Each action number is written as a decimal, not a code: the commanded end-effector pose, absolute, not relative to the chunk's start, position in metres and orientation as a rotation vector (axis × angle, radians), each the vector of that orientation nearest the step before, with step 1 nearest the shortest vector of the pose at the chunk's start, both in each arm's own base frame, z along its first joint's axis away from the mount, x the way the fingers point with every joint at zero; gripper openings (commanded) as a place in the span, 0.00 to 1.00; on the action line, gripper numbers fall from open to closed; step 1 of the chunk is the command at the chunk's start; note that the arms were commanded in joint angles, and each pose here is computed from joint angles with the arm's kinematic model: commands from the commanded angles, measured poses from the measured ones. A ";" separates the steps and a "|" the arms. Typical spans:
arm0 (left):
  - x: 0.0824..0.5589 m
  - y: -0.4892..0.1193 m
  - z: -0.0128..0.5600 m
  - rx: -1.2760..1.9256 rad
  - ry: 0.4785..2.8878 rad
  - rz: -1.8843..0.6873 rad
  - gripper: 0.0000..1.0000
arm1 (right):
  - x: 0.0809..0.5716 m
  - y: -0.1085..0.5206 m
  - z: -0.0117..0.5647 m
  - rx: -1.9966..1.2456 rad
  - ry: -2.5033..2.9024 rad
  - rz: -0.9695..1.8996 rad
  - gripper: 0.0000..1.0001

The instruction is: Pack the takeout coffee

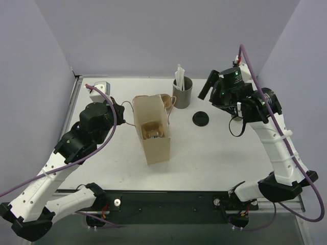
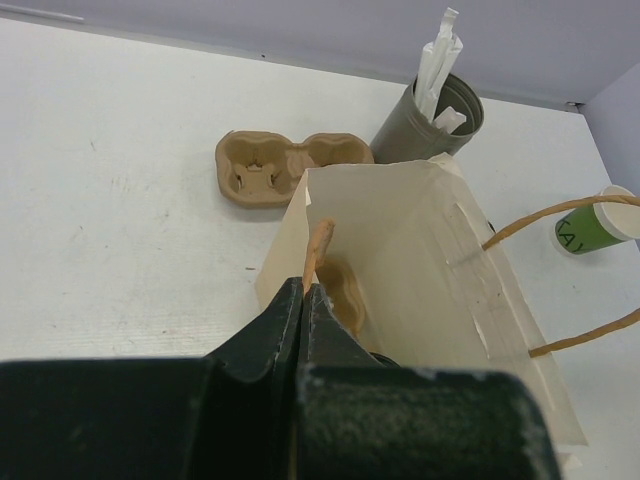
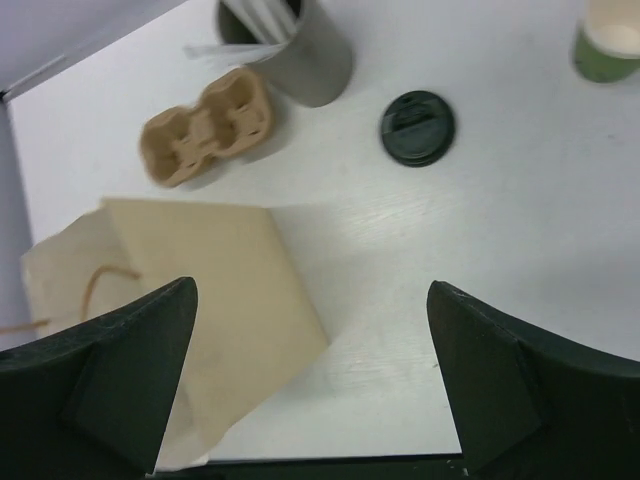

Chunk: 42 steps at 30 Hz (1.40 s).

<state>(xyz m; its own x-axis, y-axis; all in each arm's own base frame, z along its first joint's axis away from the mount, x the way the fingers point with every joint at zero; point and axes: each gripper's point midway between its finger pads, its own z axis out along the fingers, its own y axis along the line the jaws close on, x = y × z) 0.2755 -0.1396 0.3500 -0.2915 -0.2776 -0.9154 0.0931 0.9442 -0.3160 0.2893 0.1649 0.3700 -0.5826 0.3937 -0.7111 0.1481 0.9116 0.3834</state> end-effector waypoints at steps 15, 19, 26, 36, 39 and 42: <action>0.279 -0.141 0.365 -0.151 1.806 -0.407 0.00 | 0.452 0.200 0.255 -0.250 2.231 0.192 0.44; 0.280 -0.139 0.362 -0.170 1.816 -0.394 0.00 | 0.478 0.218 0.243 -0.330 2.211 0.221 0.41; 0.282 -0.136 0.365 -0.187 1.816 -0.377 0.00 | 0.509 0.230 0.228 -0.387 2.200 0.205 0.41; 0.289 -0.138 0.369 -0.183 1.815 -0.356 0.00 | 0.523 0.230 0.210 -0.386 2.197 0.168 0.38; 0.290 -0.138 0.371 -0.177 1.809 -0.354 0.00 | 0.527 0.233 0.208 -0.383 2.190 0.172 0.36; 0.291 -0.138 0.373 -0.173 1.805 -0.350 0.00 | 0.532 0.234 0.204 -0.383 2.190 0.168 0.34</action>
